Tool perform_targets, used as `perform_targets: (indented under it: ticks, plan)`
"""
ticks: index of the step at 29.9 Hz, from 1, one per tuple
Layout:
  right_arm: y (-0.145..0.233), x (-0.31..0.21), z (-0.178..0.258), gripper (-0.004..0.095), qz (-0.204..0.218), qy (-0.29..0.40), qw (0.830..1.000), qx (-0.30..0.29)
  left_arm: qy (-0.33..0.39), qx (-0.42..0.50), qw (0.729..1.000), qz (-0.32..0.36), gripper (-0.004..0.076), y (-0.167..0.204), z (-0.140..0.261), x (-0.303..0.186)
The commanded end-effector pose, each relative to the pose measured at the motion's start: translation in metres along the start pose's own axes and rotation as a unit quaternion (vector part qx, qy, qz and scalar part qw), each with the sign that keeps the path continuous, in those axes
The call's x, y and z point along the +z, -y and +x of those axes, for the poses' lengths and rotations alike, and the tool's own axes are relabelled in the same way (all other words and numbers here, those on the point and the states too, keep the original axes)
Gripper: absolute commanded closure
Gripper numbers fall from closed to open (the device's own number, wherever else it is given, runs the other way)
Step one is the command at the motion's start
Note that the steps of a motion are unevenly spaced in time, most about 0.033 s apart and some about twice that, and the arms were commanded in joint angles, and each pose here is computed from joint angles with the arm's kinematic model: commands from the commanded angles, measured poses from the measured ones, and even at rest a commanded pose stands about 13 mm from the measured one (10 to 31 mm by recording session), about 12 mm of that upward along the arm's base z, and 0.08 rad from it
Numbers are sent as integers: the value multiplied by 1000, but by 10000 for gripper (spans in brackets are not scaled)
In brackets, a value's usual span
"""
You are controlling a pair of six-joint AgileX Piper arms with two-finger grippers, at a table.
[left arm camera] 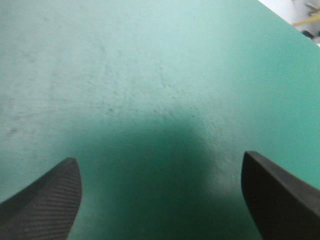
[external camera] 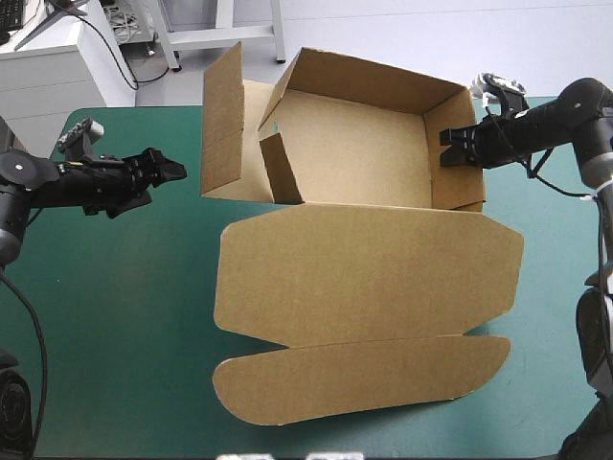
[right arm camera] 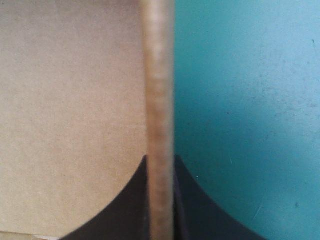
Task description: Fold the box
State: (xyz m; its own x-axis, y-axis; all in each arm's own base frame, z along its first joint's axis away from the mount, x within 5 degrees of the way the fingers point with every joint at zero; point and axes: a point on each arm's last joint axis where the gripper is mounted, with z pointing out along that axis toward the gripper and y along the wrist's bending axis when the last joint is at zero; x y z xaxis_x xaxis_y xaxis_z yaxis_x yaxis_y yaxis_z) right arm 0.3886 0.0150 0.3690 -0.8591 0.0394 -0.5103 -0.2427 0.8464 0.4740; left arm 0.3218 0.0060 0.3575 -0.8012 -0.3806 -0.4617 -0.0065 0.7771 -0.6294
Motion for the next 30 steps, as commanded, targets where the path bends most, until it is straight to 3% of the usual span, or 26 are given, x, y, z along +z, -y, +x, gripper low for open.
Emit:
perform_targets:
  ticks: [1, 9, 18, 27, 30]
  plan:
    - [-27, -27, -2, 921, -40, 37, 998, -13, 10, 9, 995, 98, 105, 26, -2, -12]
    - [-47, -7, 1, 921, -48, 13, 998, -46, -53, 52, 979, 192, 105, 42, 11, -17]
    - [-49, 12, 2, 921, -14, -7, 999, -47, -66, 53, 975, 208, 105, 45, 14, -18]
    - [-64, 27, -1, 921, -21, 16, 999, -38, -92, 73, 966, 231, 106, 64, 25, -9]
    - [-66, 30, -1, 921, 2, 20, 999, -44, -100, 83, 963, 237, 106, 71, 29, -5]
